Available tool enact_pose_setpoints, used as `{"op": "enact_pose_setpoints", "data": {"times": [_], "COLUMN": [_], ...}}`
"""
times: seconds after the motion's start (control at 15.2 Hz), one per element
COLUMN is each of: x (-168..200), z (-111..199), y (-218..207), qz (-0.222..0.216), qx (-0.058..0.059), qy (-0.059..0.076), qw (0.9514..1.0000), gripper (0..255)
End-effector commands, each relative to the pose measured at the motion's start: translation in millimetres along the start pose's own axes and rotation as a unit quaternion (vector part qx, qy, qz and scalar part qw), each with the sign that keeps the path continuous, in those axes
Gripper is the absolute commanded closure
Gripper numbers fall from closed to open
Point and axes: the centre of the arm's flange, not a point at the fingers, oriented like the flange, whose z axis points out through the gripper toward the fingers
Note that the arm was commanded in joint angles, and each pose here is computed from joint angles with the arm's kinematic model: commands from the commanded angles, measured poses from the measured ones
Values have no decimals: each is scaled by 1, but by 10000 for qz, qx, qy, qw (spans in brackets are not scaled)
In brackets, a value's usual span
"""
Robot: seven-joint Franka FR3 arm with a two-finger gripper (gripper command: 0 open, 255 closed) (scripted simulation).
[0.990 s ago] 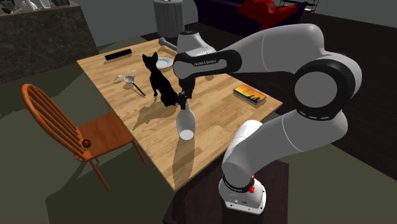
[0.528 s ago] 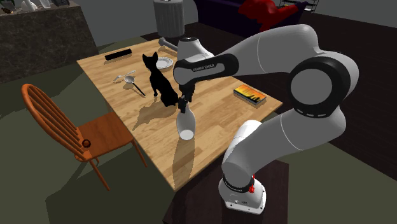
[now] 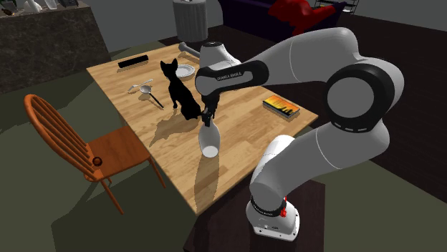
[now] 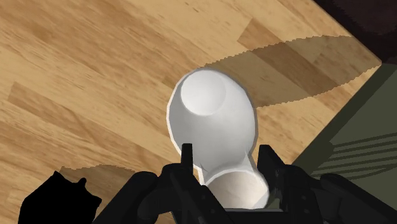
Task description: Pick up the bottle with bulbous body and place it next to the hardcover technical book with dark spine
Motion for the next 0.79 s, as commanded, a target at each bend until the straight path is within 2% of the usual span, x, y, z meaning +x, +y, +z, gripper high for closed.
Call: {"op": "enact_pose_setpoints", "data": {"times": [0.0, 0.33, 0.73], "x": [0, 0, 2], "z": [0, 0, -31], "y": [0, 0, -1], "qz": [1, 1, 1], "qx": [1, 1, 1], "qy": [-3, -3, -3], "qw": [10000, 10000, 10000], "gripper": [255, 255, 255]}}
